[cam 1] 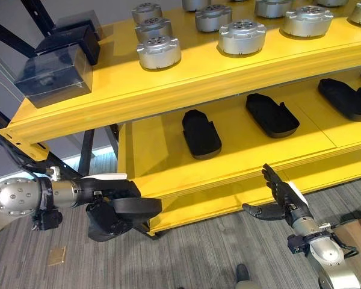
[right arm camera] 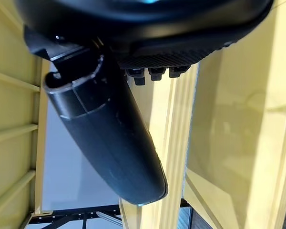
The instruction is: Move parts from the plastic box to the shelf.
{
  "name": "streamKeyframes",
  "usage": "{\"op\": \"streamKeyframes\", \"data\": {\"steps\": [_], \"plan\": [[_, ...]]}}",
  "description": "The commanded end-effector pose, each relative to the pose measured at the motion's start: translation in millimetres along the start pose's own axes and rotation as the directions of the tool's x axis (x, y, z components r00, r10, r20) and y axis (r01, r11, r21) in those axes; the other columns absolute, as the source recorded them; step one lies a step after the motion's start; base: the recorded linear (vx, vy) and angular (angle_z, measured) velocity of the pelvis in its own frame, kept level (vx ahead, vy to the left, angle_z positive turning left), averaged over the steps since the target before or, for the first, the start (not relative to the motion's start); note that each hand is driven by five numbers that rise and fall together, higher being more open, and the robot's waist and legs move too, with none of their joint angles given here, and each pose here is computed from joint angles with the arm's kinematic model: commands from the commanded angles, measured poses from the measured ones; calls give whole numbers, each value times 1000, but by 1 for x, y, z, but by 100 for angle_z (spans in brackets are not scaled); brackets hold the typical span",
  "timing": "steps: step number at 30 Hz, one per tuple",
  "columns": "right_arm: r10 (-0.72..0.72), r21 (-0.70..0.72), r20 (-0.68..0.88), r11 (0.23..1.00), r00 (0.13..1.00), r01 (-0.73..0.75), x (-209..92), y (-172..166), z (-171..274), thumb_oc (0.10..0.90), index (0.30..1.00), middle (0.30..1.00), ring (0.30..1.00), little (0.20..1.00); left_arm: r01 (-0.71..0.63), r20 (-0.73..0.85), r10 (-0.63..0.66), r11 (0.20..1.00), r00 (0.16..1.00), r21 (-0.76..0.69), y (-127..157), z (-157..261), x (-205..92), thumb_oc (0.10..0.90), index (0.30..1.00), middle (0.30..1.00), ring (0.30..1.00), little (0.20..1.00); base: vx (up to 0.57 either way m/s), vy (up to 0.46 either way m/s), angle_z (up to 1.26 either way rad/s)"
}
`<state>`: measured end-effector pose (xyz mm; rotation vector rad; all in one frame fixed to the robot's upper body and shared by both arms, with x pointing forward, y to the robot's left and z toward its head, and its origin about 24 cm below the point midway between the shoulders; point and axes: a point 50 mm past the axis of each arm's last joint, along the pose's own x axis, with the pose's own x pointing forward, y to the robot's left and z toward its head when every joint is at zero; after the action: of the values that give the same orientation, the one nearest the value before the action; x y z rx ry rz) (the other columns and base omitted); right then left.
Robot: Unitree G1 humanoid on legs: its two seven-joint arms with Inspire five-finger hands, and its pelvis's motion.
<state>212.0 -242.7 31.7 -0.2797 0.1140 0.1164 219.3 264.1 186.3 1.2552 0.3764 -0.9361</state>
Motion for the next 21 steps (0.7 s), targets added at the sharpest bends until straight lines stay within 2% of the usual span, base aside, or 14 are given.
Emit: {"op": "streamKeyframes", "data": {"steps": [1, 4, 5, 6, 7, 13, 21], "plan": [[50, -78, 277, 997, 960, -29, 17, -5, 60, 900, 1000, 1000, 1000, 1000, -184, -79, 272, 810, 959, 556, 71, 43, -47, 400, 300, 300, 300, 300, 19, -14, 8], [41, -111, 259, 994, 965, -12, 12, -11, 57, 900, 1000, 1000, 1000, 1000, -176, -69, 398, 545, 915, 820, 85, 71, -61, 400, 300, 300, 300, 300, 19, -23, 6], [29, -115, 244, 993, 969, 0, 9, -15, 55, 900, 1000, 1000, 1000, 1000, -182, -57, 422, 506, 905, 843, 87, 76, -65, 400, 300, 300, 300, 300, 13, -17, 6], [28, -116, 244, 993, 969, 1, 8, -15, 55, 900, 1000, 1000, 1000, 1000, -183, -56, 422, 504, 905, 844, 87, 76, -65, 400, 300, 300, 300, 300, 12, -11, 13], [19, -119, 226, 993, 974, 8, 5, -18, 52, 900, 1000, 1000, 1000, 1000, -185, -23, 445, 418, 895, 889, 88, 89, -69, 400, 300, 300, 300, 300, 8, -7, 14], [1, -84, 199, 996, 980, 16, 1, -21, 46, 900, 1000, 1000, 1000, 1000, -283, 69, 488, 381, 870, 880, 89, 105, -79, 400, 300, 300, 300, 300, -4, -8, 12], [27, -82, 175, 997, 984, -13, 3, -19, 43, 900, 1000, 1000, 1000, 1000, -299, 93, 480, 373, 872, 878, 85, 109, -78, 400, 300, 300, 300, 300, -17, -1, 7]]}}
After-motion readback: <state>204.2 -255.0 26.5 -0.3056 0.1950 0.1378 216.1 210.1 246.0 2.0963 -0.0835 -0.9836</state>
